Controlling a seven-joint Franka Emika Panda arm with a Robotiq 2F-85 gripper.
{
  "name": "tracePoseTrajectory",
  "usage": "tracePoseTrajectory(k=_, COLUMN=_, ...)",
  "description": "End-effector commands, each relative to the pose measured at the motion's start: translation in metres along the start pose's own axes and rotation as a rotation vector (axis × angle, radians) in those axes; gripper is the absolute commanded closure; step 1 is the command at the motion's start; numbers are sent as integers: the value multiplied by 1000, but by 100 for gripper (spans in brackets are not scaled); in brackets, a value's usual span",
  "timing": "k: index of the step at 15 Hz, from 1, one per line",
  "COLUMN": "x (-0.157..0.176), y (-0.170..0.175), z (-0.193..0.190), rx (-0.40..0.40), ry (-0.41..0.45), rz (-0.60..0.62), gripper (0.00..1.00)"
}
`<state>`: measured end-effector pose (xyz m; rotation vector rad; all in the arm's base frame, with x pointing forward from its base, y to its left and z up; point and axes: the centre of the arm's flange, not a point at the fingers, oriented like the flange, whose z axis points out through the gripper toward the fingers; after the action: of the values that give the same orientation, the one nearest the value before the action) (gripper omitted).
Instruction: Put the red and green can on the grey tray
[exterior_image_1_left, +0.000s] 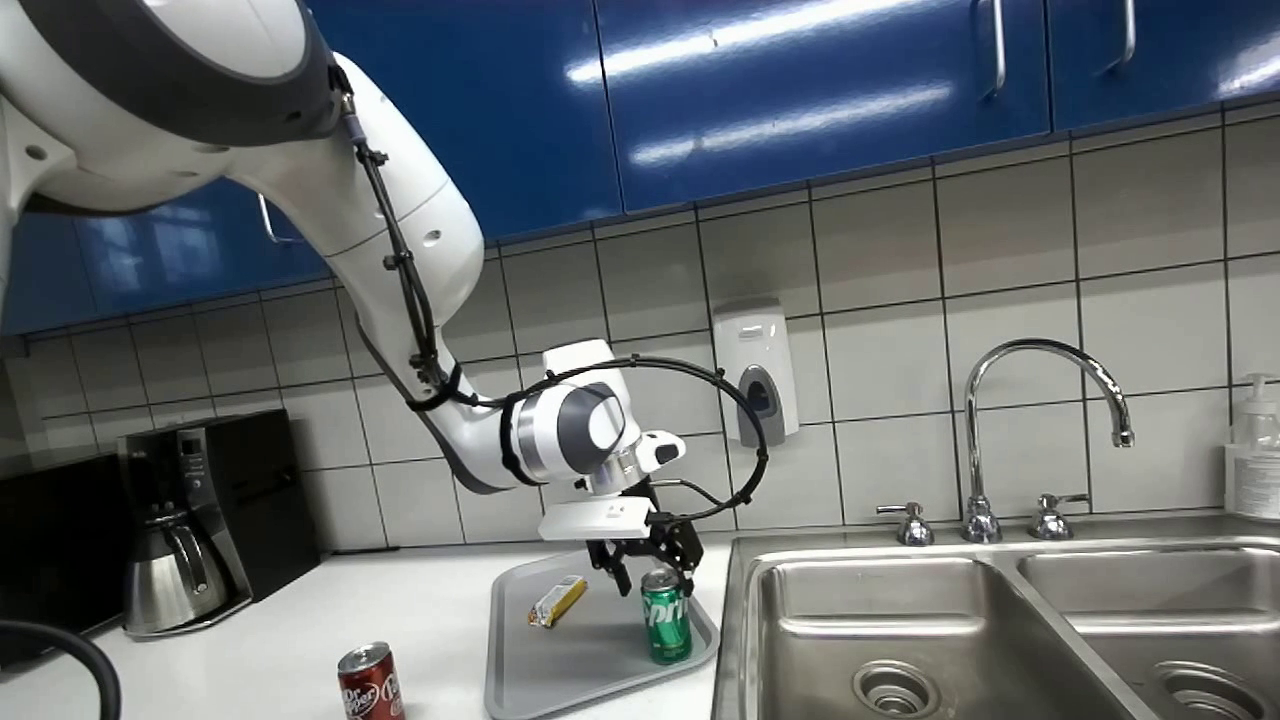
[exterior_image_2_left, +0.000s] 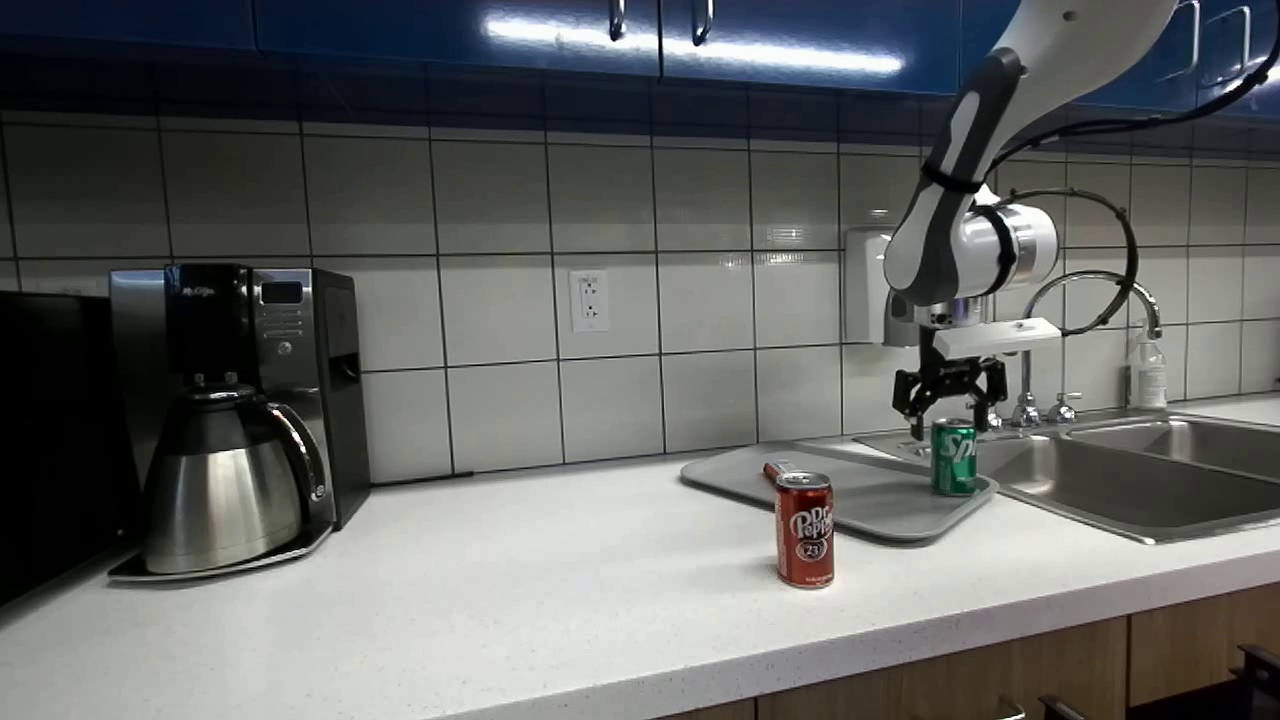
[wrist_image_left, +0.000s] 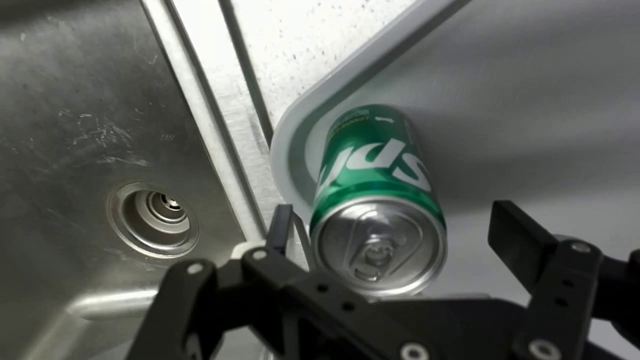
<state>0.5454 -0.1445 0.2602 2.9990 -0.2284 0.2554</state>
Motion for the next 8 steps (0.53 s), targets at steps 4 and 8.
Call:
tracePoseTrajectory(k=4, x=-4, y=2, z=-67, rx=10, ry=106, rz=-15, gripper=0)
tracePoseTrajectory(k=8, x=-19, y=-6, z=-106, rx=29, ry=148, rz=-38, gripper=0)
